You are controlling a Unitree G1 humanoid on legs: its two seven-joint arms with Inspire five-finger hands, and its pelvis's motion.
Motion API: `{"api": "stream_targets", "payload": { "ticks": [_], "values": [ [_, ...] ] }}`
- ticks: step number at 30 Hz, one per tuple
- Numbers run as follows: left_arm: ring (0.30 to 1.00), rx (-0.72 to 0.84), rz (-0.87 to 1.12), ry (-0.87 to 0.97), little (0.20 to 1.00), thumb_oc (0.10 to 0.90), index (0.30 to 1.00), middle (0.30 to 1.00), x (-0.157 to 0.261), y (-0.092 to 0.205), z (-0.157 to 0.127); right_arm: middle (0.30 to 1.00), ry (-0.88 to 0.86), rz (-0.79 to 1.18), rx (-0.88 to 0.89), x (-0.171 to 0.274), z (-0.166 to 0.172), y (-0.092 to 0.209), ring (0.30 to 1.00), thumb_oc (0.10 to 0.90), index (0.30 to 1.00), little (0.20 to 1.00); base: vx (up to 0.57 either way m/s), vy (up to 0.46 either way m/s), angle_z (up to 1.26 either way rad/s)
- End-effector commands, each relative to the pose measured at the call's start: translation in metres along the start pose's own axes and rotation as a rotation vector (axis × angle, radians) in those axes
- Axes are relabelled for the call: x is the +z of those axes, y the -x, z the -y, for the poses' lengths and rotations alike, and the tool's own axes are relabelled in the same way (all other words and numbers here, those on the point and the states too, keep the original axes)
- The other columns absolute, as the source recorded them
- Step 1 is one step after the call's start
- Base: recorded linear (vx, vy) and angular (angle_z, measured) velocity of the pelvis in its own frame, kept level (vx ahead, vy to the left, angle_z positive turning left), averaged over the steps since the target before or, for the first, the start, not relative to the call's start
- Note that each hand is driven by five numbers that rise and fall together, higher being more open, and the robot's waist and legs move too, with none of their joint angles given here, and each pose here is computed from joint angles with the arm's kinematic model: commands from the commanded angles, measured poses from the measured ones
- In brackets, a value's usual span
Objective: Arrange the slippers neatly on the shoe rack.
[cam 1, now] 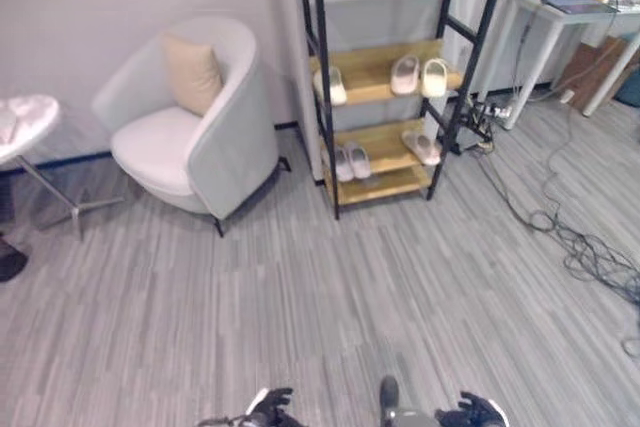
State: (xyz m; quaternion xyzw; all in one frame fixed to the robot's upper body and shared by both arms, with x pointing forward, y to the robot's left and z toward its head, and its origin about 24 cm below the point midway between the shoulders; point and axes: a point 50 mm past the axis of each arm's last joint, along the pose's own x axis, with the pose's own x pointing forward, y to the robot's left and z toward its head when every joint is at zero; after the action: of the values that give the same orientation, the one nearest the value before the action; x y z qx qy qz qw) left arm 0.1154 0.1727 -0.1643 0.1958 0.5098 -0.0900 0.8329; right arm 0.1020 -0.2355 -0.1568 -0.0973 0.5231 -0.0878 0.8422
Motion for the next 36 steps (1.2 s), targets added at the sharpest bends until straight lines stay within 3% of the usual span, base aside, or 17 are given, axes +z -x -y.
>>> {"api": "stream_targets", "payload": {
  "ticks": [1, 9, 19, 30, 36],
  "values": [
    [0.900, 0.028, 0.110, -0.040, 0.900, 0.800, 0.900, 0.900, 0.029, -0.004, -0.009, 0.900, 0.025, 0.021, -0.027, 0.002, 0.012, 0.000, 0.900, 0.800, 0.900, 0.900, 0.13, -0.218, -0.24],
    [0.900, 0.023, 0.171, -0.068, 0.900, 0.800, 0.900, 0.900, 0.047, -0.005, -0.005, 0.900, 0.034, 0.035, -0.046, 0.006, 0.017, -0.001, 0.900, 0.800, 0.900, 0.900, 0.23, -0.129, -0.15],
    [0.900, 0.041, 0.052, 0.051, 0.900, 0.800, 0.900, 0.900, 0.011, -0.002, -0.010, 0.900, 0.045, -0.008, -0.010, -0.009, 0.004, 0.002, 0.900, 0.800, 0.900, 0.900, 0.35, -0.019, -0.39],
    [0.900, 0.053, 0.079, 0.025, 0.900, 0.800, 0.900, 0.900, 0.019, -0.003, -0.019, 0.900, 0.065, 0.044, 0.012, 0.007, 0.001, -0.001, 0.900, 0.800, 0.900, 0.900, 0.21, -0.038, 0.01],
    [0.900, 0.050, 0.054, 0.020, 0.900, 0.800, 0.900, 0.900, 0.011, -0.002, -0.015, 0.900, 0.095, 0.035, 0.017, 0.006, 0.003, -0.001, 0.900, 0.800, 0.900, 0.900, 0.40, -0.333, 0.31]
  ]
}}
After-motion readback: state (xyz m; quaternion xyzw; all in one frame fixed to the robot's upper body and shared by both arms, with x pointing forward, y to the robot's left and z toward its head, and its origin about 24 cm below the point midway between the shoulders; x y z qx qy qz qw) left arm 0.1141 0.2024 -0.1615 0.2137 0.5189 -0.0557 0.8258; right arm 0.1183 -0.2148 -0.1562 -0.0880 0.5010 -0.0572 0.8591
